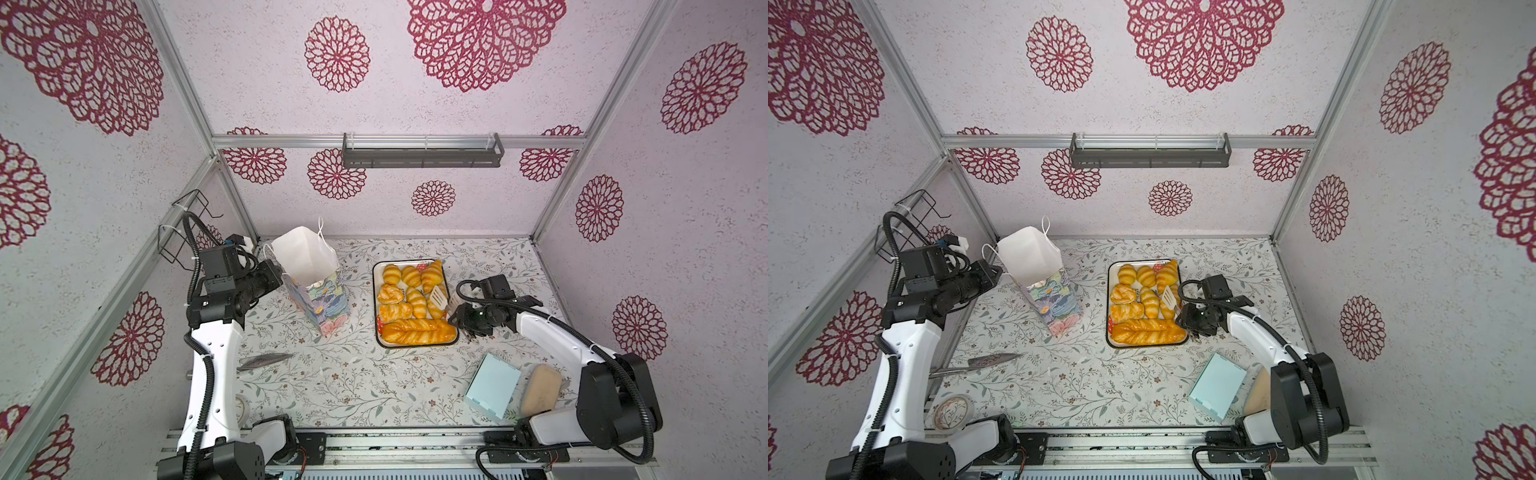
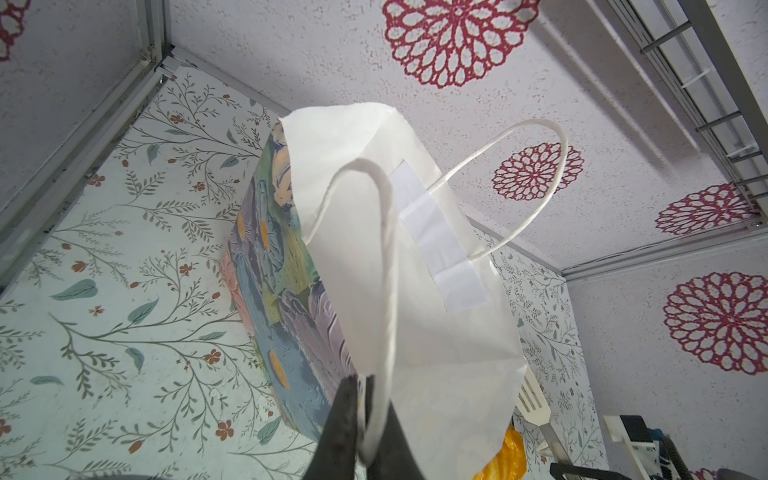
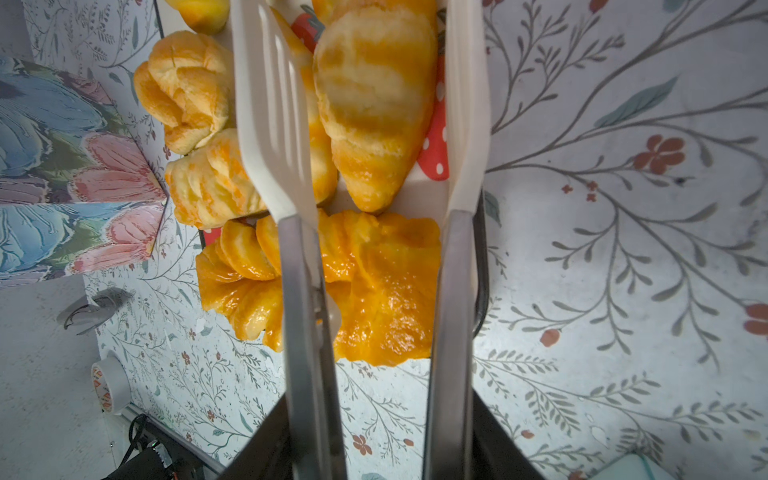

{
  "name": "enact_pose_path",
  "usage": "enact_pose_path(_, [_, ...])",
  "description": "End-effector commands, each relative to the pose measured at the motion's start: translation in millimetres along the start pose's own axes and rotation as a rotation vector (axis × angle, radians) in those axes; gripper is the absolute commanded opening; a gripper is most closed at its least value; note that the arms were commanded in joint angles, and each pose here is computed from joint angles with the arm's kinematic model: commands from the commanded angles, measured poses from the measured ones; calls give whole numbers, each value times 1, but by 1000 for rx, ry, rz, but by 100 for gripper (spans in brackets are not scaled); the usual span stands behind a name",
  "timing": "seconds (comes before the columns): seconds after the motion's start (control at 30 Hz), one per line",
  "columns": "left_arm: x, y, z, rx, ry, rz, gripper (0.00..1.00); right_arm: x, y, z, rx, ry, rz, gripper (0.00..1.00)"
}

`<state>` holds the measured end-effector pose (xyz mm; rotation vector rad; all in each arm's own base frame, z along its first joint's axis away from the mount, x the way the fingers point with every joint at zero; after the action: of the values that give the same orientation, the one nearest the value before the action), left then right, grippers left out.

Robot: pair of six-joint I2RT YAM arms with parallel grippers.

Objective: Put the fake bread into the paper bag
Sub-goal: 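Lower the tongs onto a croissant in the tray and squeeze it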

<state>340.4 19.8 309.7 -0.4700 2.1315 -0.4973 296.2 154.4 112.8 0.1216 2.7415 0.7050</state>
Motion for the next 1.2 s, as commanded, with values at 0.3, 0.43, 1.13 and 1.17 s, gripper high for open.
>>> enact_pose_path(0.3, [-2,3,-1,-4,-21,9,11,-16,13,1,-21,-45,-34,51])
enact_pose_path(0.43, [-2,3,0,-4,-19,9,11,-19,15,2,-24,-46,-38,51])
enact_pose_path(1.13, [-3,2,0,-4,-21,9,11,-22,11,-3,13,-61,-52,40])
enact_pose_path(1.17, [-3,2,0,-3,-21,8,11,-22,11,-3,15,-61,-52,39])
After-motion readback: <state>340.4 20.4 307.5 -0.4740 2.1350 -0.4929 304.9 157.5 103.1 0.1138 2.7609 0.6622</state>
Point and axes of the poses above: each gripper's point midway between its finger pads, its own z axis out along the fingers, its own y axis along the line the jaws close on, x = y × z, the point moved 1 cm from there along -z, back along the fingers, and after that the axes turned 1 degree about -z, right-handed, at the moved point
